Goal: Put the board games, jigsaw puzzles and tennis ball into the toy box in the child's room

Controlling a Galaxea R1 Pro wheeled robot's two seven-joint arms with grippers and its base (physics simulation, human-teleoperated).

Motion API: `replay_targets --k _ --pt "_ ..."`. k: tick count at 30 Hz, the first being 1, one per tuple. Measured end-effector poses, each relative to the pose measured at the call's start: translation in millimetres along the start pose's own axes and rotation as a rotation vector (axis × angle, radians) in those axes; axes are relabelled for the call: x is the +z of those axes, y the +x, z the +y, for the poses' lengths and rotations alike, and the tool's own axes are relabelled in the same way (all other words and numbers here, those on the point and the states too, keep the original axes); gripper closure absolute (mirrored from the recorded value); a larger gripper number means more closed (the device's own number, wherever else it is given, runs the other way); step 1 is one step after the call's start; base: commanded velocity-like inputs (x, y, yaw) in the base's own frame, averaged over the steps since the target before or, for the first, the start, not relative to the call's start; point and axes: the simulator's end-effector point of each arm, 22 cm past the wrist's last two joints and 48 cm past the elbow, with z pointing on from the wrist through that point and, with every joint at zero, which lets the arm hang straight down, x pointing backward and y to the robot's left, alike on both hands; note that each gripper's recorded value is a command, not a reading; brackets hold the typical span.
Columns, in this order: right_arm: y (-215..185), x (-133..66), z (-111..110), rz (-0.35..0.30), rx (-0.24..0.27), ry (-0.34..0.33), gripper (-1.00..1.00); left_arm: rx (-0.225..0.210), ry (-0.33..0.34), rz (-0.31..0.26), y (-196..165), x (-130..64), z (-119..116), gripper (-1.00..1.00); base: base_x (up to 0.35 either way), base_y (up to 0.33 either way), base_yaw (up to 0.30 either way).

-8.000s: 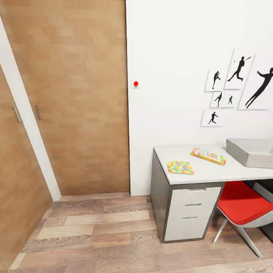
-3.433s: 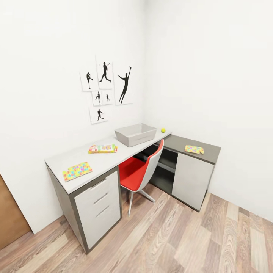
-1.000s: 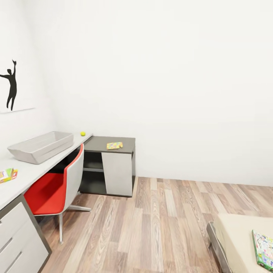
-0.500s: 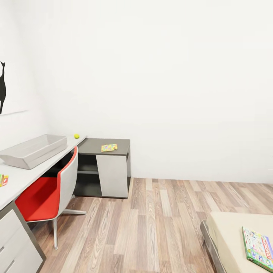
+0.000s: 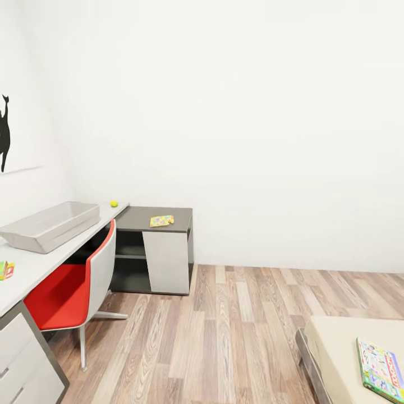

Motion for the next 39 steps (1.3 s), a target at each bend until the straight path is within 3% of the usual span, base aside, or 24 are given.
replay_targets --k 15,23,31,39 --pt "0 -21.3 1 -0.007 0.002 -0.001 -1.00 -0.002 -0.005 -0.066 -34 -20.5 3 -1.00 0.000 0.000 0.000" --pt "-24 -32.4 1 -0.086 0.005 0.000 -1.00 -0.008 -0.009 -0.137 -72 -33.0 5 -1.00 0.000 0.000 0.000" --pt "-102 -48.1 1 -0.215 0.007 0.005 -1.00 -0.015 -0.038 -0.153 -146 -46.5 12 -1.00 0.000 0.000 0.000" --pt "-203 -74.3 -4 -0.247 0.013 0.044 -1.00 -0.019 -0.048 -0.179 -243 -72.9 14 -1.00 0.000 0.000 0.000"
